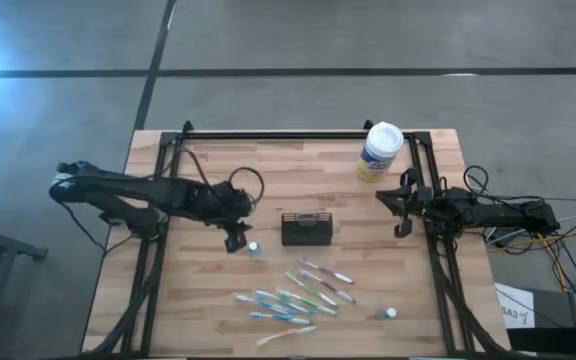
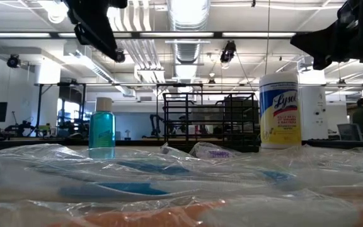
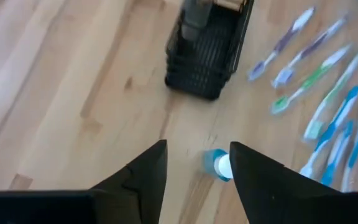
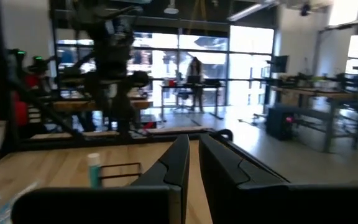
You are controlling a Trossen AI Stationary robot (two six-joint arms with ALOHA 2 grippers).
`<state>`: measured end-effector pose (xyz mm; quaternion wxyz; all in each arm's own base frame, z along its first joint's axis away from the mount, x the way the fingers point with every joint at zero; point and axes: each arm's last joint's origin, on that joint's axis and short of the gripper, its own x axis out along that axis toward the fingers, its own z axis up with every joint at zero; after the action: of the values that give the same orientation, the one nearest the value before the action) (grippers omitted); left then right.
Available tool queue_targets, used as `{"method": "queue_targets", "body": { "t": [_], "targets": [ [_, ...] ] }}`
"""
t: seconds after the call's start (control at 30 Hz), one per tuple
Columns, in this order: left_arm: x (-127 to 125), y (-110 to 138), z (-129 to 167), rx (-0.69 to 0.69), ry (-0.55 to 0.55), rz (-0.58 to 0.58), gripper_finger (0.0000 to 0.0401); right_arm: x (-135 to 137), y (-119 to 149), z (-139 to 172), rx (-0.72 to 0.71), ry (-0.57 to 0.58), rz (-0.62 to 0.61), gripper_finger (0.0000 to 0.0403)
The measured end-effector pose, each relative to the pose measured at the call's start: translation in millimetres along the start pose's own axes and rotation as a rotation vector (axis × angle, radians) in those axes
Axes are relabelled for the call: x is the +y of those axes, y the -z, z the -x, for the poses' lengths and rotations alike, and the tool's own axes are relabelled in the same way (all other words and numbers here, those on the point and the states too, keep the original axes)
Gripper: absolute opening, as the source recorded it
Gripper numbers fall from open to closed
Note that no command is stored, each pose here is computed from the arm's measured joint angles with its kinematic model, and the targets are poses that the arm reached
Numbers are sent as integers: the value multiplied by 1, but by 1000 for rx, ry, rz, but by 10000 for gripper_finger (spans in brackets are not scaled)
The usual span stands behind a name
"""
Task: Pick & Place toothbrushing station
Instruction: Put the top blue mouthwash into the mesh organizer
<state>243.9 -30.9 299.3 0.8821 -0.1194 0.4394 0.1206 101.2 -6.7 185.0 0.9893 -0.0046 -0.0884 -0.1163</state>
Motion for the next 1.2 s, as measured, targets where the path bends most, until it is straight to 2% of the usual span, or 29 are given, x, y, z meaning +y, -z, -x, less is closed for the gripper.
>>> {"method": "queue_targets", "body": {
  "t": [0.17, 0.33, 0.47, 0.73, 1.2],
  "targets": [
    [-13, -4, -16, 45, -5, -27, 178, -2, 0, 0, 4, 57, -14, 36],
    [-21, -6, -29, 106, -9, 2, 185, -2, 1, 0, 7, 57, -14, 36],
    [-25, -4, -40, 179, 53, 15, 192, -2, 1, 0, 14, 57, -9, 36],
    [-29, 1, -64, 263, 21, 18, 192, -2, 1, 0, 14, 57, -9, 36],
    [-29, 6, -76, 322, -15, 33, 192, -2, 1, 0, 14, 57, -9, 36]
  ]
}}
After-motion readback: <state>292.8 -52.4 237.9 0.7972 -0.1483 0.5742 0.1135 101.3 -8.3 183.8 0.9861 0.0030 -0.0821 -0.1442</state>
